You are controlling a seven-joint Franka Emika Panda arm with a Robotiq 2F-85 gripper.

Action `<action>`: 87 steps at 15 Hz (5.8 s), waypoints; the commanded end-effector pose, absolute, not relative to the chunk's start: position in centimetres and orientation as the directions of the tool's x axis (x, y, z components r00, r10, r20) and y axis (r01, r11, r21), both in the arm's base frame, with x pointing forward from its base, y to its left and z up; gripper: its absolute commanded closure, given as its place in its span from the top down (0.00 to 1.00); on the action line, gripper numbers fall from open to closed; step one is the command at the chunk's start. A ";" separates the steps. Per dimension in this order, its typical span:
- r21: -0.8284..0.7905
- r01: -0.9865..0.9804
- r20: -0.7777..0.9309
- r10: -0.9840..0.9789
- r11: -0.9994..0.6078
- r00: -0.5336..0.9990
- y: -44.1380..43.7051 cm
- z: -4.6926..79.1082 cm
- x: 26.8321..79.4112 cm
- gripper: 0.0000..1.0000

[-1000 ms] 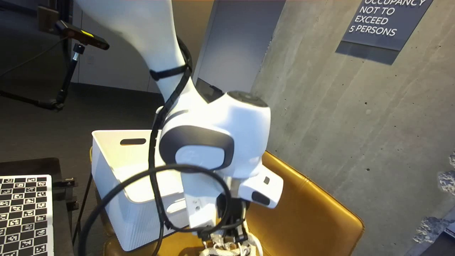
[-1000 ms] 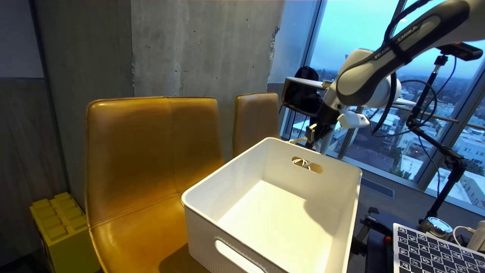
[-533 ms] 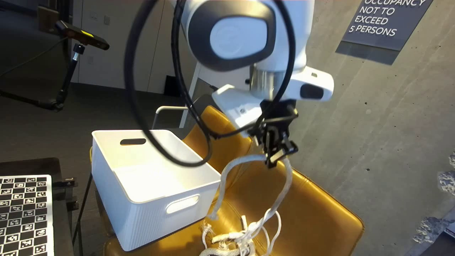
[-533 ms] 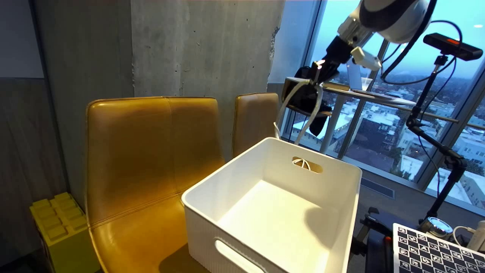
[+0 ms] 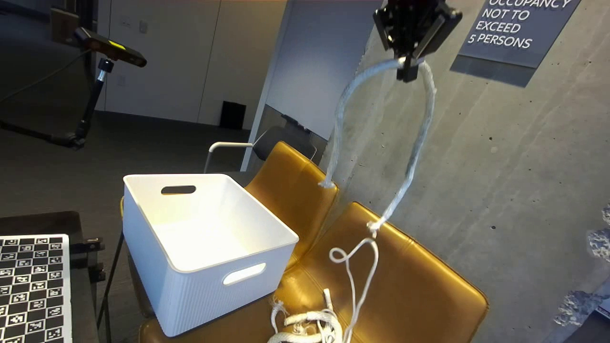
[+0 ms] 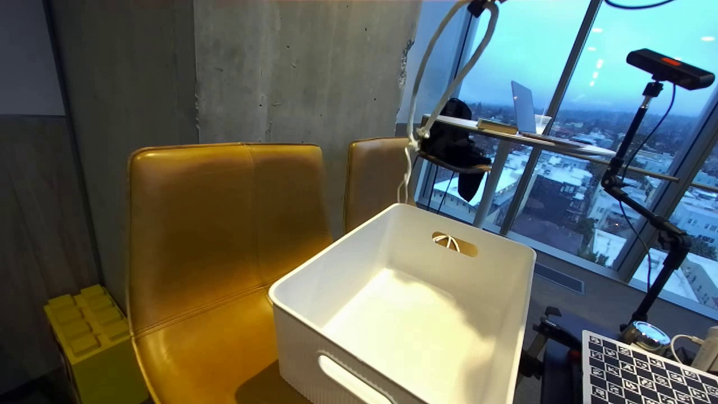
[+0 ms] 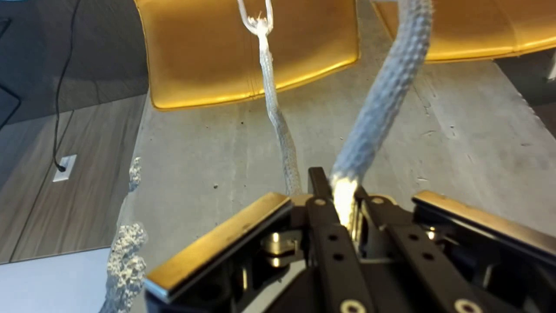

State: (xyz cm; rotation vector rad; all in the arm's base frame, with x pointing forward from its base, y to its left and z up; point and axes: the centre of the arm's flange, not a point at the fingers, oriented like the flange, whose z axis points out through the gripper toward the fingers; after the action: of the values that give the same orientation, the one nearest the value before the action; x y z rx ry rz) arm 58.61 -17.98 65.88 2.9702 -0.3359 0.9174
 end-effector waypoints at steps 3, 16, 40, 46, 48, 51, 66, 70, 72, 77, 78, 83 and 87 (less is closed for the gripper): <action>-0.011 -0.191 0.537 -0.167 -0.982 0.827 -17.3 69.7 59.1 0.03; -0.030 -0.008 0.407 -0.020 -1.000 0.913 -3.4 63.0 52.9 0.03; 0.019 -0.051 0.242 -0.045 -0.998 0.969 -11.2 41.7 53.1 1.00; 0.045 -0.158 0.199 -0.146 -0.986 0.969 -21.0 35.4 53.2 1.00; 0.053 -0.198 0.189 -0.185 -0.979 0.964 -23.5 33.4 53.4 1.00; 0.056 -0.247 0.161 -0.236 -0.967 0.958 -26.5 30.2 54.2 1.00; 0.069 -0.321 0.091 -0.314 -0.945 0.945 -26.9 14.0 62.3 1.00; 0.086 -0.337 0.081 -0.331 -0.938 0.940 -26.9 11.5 63.1 1.00; 0.093 -0.344 0.075 -0.338 -0.934 0.938 -27.0 10.6 63.0 1.00; 0.098 -0.316 0.052 -0.312 -0.944 0.949 -23.8 9.4 60.3 1.00; 0.099 -0.304 0.051 -0.300 -0.947 0.952 -22.9 9.3 59.8 1.00; 0.119 -0.268 0.067 -0.262 -0.956 0.963 -20.7 8.6 59.1 1.00; 0.132 -0.257 0.071 -0.249 -0.957 0.966 -20.1 9.1 58.8 1.00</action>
State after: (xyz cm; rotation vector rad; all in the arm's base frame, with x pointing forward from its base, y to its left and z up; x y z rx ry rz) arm 60.19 -21.66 8.62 2.9892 -0.3937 0.0926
